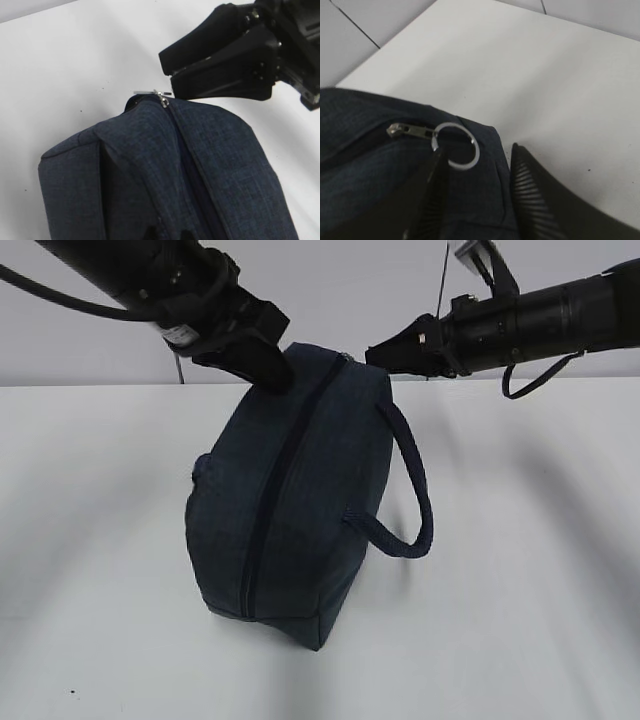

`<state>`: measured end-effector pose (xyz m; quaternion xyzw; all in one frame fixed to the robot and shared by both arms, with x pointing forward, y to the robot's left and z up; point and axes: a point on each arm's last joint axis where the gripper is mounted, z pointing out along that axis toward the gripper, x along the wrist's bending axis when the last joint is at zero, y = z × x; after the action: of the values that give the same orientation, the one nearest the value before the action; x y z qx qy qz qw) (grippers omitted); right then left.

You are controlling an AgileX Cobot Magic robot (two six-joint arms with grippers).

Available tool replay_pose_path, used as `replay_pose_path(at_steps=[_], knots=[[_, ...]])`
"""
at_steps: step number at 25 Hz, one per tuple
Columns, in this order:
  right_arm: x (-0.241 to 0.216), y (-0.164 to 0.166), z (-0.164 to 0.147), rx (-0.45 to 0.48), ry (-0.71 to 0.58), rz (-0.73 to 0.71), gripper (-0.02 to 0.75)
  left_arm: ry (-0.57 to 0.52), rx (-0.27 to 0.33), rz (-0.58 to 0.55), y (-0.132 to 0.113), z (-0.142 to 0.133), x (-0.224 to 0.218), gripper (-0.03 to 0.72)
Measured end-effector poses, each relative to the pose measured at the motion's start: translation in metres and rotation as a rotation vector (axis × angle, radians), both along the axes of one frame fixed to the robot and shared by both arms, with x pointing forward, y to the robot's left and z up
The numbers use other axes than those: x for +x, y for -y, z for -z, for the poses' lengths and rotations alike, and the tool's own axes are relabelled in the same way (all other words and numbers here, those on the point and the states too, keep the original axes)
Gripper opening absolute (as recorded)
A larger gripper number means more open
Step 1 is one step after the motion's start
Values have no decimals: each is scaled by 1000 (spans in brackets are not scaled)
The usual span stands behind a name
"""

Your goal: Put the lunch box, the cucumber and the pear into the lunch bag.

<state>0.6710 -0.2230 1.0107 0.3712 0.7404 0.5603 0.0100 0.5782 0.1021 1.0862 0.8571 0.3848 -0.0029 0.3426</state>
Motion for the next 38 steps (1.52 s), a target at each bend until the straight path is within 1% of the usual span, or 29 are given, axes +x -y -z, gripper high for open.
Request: replay_pose_path(at_steps=[6,11,21,28,30,38], knots=[[-3,2,5,-171,157,-125,333,-4,-4,-3,1,2,1,15],[-4,2,7,-242,249,-184,333,-9,-2,-2,1,3,2,15],[-6,3,1,-303,339,-236,333,5,13,-7,1,6,4,15],[-7,-16,2,-352,395,-266,333,7,12,-12,1,8,6,15],[-7,-20,3,-363,406,-267,333,5,9,-14,2,9,7,15],[-7,-33,-1,-350,465,-272,333,-20,-29,-21,5,10,7,15]])
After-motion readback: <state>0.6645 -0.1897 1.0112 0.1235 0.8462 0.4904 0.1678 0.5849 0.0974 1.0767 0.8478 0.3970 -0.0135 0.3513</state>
